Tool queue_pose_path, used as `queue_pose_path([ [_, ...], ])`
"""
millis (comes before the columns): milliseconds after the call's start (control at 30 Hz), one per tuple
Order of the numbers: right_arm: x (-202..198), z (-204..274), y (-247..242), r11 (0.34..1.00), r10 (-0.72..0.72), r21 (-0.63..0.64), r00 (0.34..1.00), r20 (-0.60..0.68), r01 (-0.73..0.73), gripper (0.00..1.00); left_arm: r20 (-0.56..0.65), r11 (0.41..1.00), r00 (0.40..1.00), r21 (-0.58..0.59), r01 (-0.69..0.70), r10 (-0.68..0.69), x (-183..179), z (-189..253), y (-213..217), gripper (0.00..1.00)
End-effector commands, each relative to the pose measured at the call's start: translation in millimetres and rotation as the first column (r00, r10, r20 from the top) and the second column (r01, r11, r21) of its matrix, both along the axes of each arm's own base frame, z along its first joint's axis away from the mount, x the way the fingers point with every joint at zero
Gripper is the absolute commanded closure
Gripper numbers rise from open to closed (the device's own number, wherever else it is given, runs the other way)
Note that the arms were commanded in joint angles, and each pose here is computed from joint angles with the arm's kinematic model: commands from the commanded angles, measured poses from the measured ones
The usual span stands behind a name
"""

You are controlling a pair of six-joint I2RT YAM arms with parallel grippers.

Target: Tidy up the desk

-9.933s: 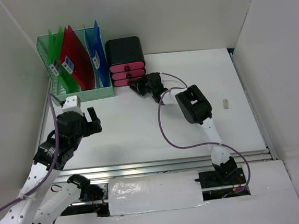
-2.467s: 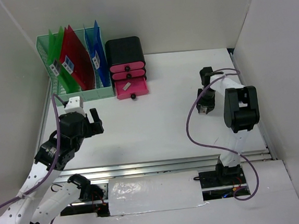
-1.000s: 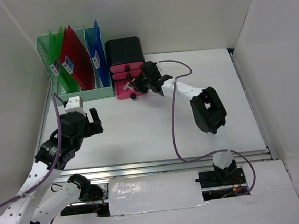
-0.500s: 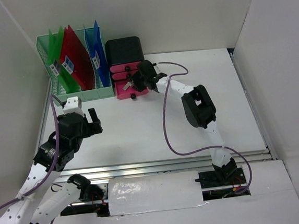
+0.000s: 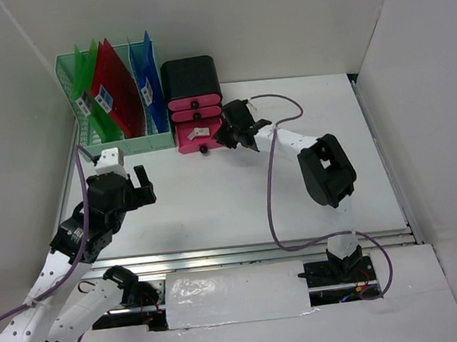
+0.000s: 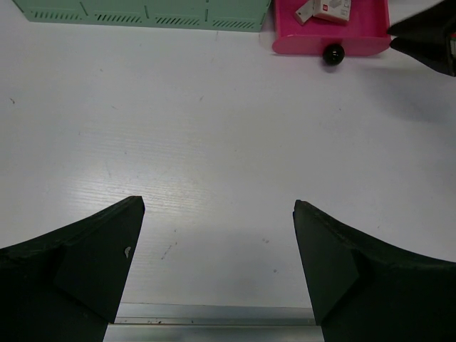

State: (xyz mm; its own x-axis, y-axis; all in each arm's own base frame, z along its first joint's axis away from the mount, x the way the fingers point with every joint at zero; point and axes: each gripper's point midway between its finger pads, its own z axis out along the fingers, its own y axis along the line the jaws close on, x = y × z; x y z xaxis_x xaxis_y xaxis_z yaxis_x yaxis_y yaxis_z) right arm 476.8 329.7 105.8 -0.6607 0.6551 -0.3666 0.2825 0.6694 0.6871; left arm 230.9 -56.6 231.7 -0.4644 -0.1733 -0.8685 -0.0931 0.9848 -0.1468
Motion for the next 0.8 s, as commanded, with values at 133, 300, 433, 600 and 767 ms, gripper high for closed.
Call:
queue_pose_path([
  [133,-16,-11,-24,0.990,0.068,-0.127,0.997,0.027,-0.064,0.98,0.035,1.000,0.999,-0.009,-0.004,0.004,2,7,0,0.00],
  [300,-13,-17,-11,0.992,0.092,-0.092,0.996,0.013,-0.090,1.00,0.036,1.000,0.999,-0.005,-0.018,0.018,2,7,2,0.00],
  [433,-4,-44,2,0.992,0.106,-0.070,0.994,-0.039,-0.109,1.00,0.027,1.000,1.000,-0.003,-0.010,0.010,3,5,1,0.00],
  [600,8,-46,13,0.995,0.098,-0.030,0.995,-0.016,-0.099,1.00,0.029,1.000,0.999,-0.003,-0.013,0.013,3,6,1,0.00],
  [767,23,-38,24,0.995,0.095,0.016,0.995,0.023,-0.095,1.00,0.026,1.000,1.000,-0.002,-0.008,0.008,3,5,0,0.00],
])
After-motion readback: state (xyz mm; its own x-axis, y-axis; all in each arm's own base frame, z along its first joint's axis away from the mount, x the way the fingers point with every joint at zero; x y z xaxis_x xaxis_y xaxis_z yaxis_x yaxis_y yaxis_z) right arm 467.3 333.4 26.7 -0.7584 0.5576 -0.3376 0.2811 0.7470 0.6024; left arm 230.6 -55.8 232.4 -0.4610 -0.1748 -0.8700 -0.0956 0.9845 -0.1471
